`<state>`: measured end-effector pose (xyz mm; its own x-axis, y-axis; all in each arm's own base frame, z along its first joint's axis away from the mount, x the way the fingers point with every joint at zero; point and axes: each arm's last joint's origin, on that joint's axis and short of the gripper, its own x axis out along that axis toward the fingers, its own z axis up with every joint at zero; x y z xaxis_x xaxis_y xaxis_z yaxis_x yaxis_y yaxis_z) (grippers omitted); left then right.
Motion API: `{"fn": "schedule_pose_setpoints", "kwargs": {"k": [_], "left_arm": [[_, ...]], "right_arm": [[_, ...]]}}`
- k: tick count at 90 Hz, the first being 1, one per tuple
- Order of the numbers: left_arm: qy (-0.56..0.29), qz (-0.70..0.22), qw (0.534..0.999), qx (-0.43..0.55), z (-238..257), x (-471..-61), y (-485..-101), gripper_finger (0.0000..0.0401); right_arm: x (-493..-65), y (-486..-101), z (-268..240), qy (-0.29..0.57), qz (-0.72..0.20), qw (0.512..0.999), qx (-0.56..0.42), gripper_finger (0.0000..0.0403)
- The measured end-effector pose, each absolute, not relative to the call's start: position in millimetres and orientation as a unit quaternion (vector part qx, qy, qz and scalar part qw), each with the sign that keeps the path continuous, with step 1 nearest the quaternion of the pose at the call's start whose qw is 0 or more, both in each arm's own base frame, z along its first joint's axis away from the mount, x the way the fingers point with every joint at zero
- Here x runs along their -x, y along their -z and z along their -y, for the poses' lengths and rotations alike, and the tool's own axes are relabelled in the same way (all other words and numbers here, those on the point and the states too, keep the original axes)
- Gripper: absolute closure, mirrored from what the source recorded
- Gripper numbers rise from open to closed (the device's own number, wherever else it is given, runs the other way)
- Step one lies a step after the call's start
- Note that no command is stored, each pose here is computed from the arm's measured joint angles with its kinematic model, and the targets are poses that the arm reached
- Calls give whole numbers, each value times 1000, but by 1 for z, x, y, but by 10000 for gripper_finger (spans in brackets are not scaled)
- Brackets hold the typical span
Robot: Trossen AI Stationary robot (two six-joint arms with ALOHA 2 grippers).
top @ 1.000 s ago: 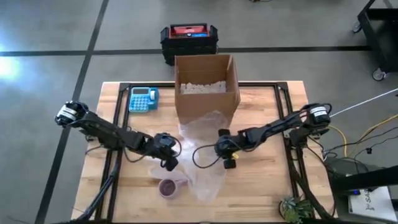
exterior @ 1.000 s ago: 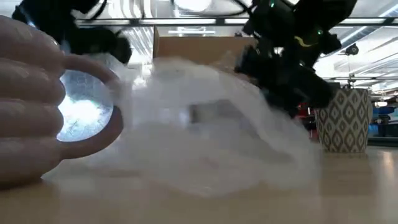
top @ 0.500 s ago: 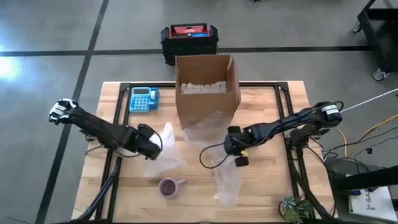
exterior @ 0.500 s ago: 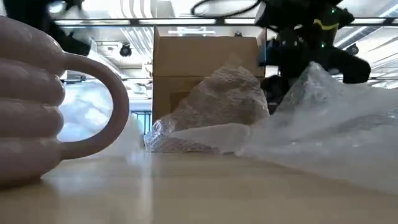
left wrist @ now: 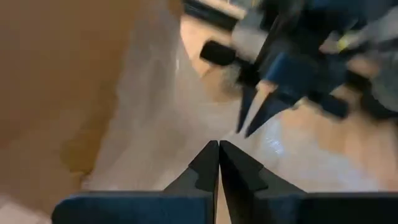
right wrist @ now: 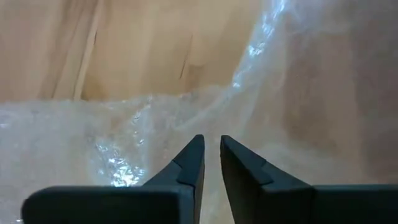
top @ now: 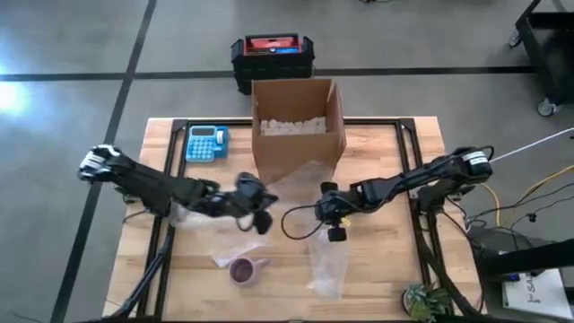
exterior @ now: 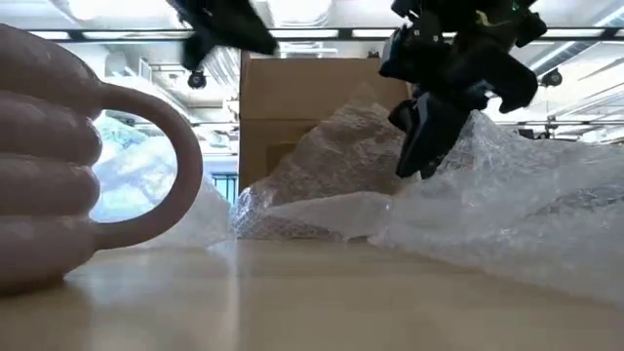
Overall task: Wrap mug
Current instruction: Prepare the right bubble wrap
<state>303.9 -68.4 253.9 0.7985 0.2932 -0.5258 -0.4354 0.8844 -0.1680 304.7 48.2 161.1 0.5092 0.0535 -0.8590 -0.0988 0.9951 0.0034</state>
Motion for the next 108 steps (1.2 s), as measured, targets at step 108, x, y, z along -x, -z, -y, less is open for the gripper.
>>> {"fn": "schedule_pose_setpoints", "kwargs": {"k": [108], "left_arm": [[-188, -564, 756, 272, 69, -323, -156, 401]], "right_arm": [[-252, -197, -120, -76, -553, 828, -51, 378]]}}
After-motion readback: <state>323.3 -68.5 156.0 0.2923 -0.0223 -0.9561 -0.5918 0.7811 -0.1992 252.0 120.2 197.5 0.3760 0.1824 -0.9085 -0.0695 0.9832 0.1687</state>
